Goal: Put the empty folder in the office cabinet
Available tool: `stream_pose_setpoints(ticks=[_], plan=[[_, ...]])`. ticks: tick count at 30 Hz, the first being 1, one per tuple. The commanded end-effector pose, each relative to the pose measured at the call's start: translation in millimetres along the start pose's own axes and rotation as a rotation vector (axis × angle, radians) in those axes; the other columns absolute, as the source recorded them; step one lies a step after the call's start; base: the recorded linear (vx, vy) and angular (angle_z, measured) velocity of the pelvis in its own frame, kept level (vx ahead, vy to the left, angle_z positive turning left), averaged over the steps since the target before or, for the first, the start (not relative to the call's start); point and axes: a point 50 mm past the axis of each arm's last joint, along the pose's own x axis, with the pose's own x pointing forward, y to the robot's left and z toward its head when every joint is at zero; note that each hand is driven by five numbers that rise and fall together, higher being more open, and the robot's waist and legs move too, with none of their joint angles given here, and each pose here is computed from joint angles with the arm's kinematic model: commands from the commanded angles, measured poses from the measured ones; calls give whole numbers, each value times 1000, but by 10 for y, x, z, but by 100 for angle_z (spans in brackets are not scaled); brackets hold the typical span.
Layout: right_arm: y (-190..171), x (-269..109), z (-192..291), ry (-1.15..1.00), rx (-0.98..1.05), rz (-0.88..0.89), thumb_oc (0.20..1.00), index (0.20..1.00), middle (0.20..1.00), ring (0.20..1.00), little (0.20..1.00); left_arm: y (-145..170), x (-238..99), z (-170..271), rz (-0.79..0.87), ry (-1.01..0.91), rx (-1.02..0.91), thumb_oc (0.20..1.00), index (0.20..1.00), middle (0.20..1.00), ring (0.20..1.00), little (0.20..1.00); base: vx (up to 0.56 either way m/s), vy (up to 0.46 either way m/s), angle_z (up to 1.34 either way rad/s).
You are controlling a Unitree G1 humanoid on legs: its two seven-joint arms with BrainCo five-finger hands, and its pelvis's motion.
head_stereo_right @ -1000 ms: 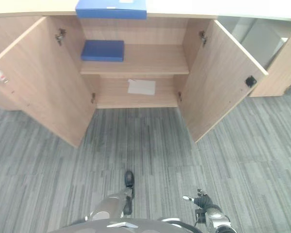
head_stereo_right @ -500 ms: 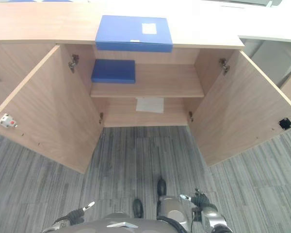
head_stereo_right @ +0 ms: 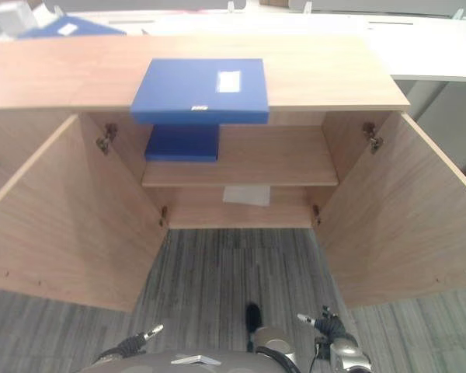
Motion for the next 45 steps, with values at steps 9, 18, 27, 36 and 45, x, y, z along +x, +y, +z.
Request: stream_pose_setpoints(ticks=[9, 18, 27, 36, 45], plan=[[-76, -4, 526, -203, -90, -10, 1000, 1000, 1000, 1000, 1000, 150, -235, 1065, 413, -554, 290, 1000, 1000, 1000, 1000, 1000, 121, 92, -18], [-3, -22, 581, -246, -138, 11, 1000, 1000, 1000, 1000, 1000, 114, -521, 1352, 550, -821, 599, 1000, 1000, 1000, 1000, 1000, -22, 61, 4], [53, -5, 633, -256, -148, 30, 1000, 1000, 1000, 1000, 1000, -1, -881, 1644, 686, -1147, 832, 1000, 1000, 1000, 1000, 1000, -26, 34, 0], [43, 7, 552, -219, -147, 24, 1000, 1000, 1000, 1000, 1000, -92, -1218, 1873, 813, -1402, 993, 1000, 1000, 1000, 1000, 1000, 8, -2, 1], [55, 4, 470, -190, -114, 13, 1000, 1000, 1000, 1000, 1000, -265, -1590, 2169, 924, -1669, 1162, 1000, 1000, 1000, 1000, 1000, 19, -3, 1]])
